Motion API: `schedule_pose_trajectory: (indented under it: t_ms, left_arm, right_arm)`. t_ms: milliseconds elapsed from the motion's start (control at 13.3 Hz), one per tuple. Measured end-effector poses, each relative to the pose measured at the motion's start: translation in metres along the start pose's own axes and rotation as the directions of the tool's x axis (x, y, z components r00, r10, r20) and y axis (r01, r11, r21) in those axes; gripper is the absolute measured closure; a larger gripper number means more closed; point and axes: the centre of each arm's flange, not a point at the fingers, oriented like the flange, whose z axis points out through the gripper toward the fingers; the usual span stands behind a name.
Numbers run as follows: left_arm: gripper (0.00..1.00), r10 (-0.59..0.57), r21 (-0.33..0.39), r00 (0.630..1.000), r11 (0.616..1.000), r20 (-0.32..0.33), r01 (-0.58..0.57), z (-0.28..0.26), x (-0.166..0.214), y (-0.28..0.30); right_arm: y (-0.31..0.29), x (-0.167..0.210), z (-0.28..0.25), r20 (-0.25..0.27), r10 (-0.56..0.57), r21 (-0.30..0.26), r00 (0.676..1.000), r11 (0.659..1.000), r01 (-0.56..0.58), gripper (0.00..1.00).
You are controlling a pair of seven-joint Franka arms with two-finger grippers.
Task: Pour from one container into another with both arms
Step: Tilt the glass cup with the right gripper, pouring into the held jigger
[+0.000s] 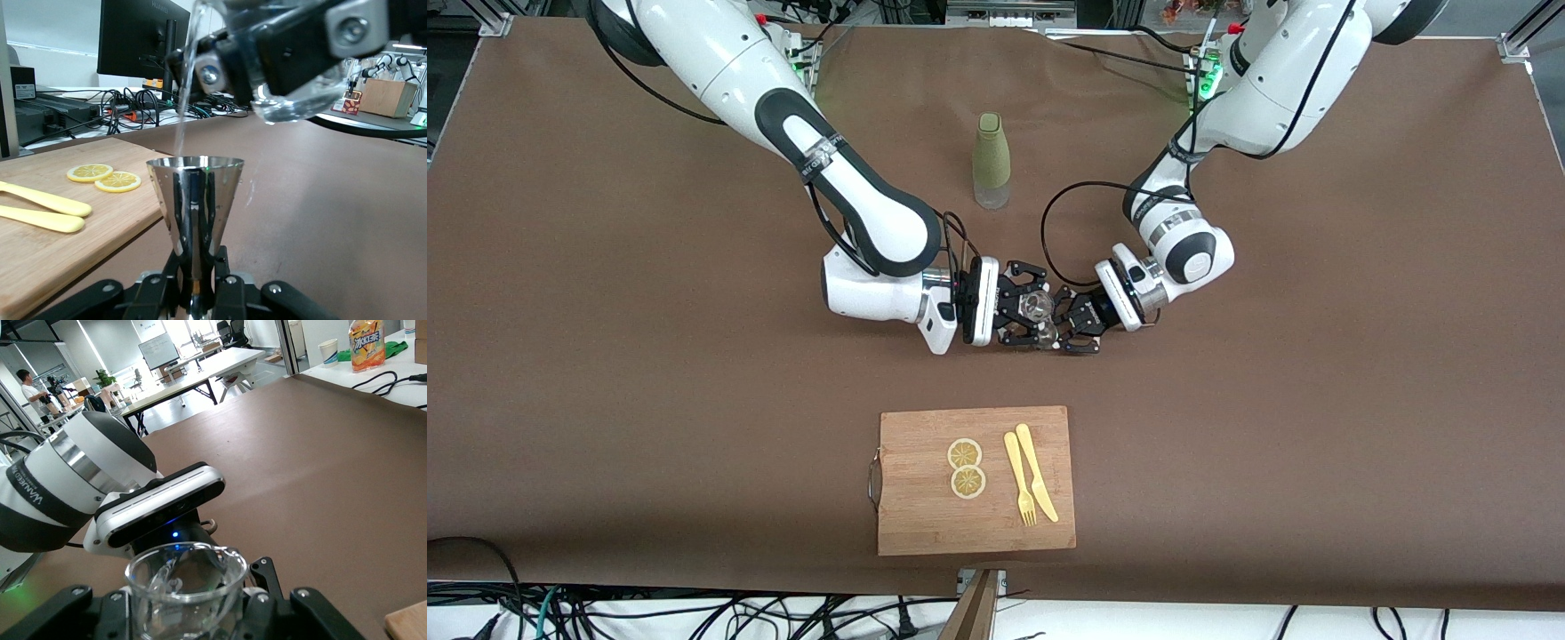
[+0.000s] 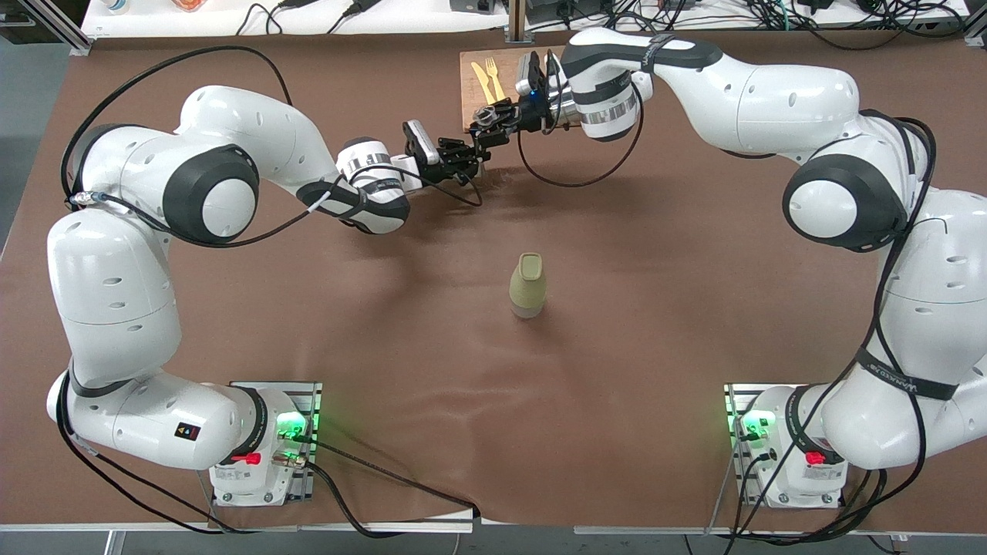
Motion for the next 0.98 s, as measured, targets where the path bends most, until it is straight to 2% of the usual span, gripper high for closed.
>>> schedule_pose_trajectory:
  t_ms: [452,980]
  left_arm:
    - [0.78,-0.015,-0.001,1.000,1.000,0.006,0.015,-0.001,-0.005,0.008]
    - [0.78,-0.022,0.024,1.000,0.999,0.000,0.022,-0.009,-0.005,-0.005]
  right_arm:
    - [0.003,0.004,0.000,-0.002,0.006,-0.003,1.000,1.000,-0.006,0.84]
    - [0.007,-0.003,0.000,0.015,-0.049,-0.005,0.999,0.999,0.049,0.84]
